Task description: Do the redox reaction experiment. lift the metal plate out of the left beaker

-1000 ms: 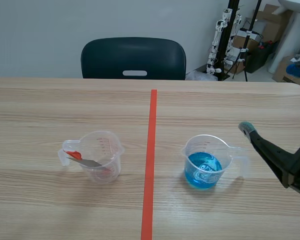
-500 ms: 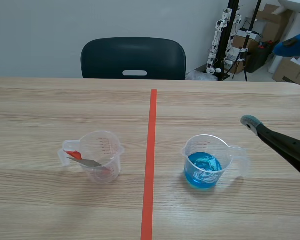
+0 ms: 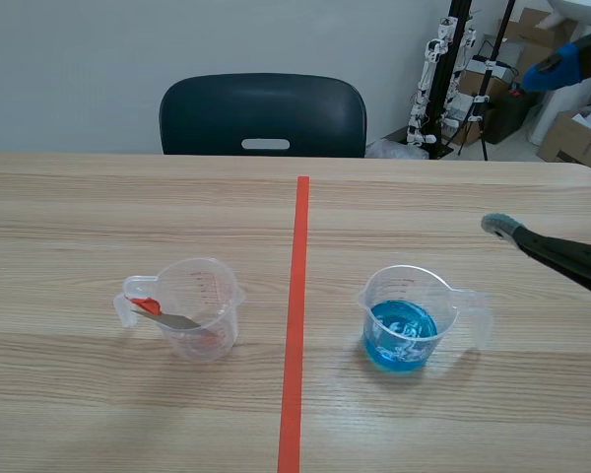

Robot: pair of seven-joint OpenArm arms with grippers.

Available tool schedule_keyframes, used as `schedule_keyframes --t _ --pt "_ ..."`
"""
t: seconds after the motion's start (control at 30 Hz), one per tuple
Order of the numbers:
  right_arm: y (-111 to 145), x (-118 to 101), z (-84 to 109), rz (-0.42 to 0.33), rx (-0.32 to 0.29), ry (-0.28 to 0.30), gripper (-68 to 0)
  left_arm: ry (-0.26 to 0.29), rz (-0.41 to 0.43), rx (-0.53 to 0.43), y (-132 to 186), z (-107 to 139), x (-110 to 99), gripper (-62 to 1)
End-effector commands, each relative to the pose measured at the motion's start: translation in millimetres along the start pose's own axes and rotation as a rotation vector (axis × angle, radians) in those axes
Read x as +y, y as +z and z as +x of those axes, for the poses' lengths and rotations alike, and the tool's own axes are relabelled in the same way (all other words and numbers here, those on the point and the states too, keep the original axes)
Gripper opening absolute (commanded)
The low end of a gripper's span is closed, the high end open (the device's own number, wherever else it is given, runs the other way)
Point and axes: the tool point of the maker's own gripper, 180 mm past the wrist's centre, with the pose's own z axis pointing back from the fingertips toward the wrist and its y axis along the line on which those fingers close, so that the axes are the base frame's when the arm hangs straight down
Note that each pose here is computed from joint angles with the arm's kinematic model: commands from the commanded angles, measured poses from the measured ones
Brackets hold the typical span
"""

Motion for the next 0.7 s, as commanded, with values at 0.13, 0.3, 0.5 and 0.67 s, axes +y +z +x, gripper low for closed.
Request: schedule_keyframes --t 0.13,0.3,0.5,0.67 --pt "-1.8 -10.7 -2.5 -0.034 0.04 0.037 0.4 -0.01 0.0 -0.073 -6.2 12.6 1.4 1.4" --pt "5.1 -25.9 -22.7 -0.151 0.119 0.025 0.4 -0.002 0.002 -0.089 -9.3 14.6 -1.2 1.4" --pt "16.3 -22.1 -48.1 -0.236 0.175 -0.008 0.4 -0.001 0.007 -0.091 -9.3 13.7 -4.6 1.4" --pt "12.4 -24.7 -63.9 -0.275 0.22 -0.057 0.4 -0.002 0.006 -0.091 -9.4 13.9 -4.2 1.4"
